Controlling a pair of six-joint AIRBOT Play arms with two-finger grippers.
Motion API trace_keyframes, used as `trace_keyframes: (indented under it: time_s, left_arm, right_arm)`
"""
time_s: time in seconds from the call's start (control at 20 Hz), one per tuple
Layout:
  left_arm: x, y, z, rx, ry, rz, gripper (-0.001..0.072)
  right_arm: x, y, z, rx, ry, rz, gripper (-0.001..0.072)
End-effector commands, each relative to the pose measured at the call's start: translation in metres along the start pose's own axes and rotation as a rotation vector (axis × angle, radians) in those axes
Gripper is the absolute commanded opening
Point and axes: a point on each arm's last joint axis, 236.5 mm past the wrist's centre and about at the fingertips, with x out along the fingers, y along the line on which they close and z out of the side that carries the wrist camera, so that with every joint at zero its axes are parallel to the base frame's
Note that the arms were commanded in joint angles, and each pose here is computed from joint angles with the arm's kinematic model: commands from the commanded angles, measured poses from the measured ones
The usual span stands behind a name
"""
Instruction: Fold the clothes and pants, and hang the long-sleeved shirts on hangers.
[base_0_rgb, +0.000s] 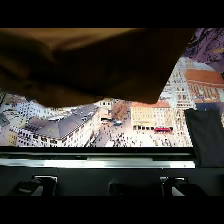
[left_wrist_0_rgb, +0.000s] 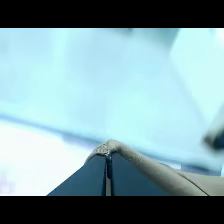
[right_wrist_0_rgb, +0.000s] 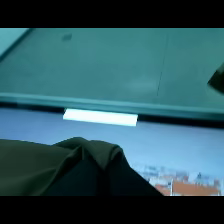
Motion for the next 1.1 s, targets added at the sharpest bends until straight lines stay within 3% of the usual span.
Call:
trace_keyframes:
  time_s: [0.0, 0.25, 0.5, 0.75, 1.05]
  left_arm:
    - [-0.079, -0.007, 0.071, 0.029, -0.211, -0.029, 0.0015]
    - [-0.096, -0.001, 0.069, 0.010, -0.202, -0.012, 0.0015]
    - [0.002, 0.017, 0.020, 0.084, -0.011, 0.096, 0.0015]
    - [0.181, 0.055, -0.149, 0.145, 0.428, 0.200, 0.0016]
    - [0.289, 0.120, -0.427, -0.071, 0.941, 0.237, 0.0017]
  right_arm:
    - [-0.108, 0.019, 0.058, -0.041, -0.220, -0.029, 0.0028]
    - [-0.142, 0.028, 0.066, 0.025, -0.267, -0.013, 0.0028]
    - [-0.048, 0.008, 0.007, 0.199, -0.006, -0.018, 0.0029]
    - [0.098, -0.029, -0.153, 0.347, 0.503, -0.071, 0.0030]
    - [0.225, -0.070, -0.366, 0.470, 0.881, -0.136, 0.0030]
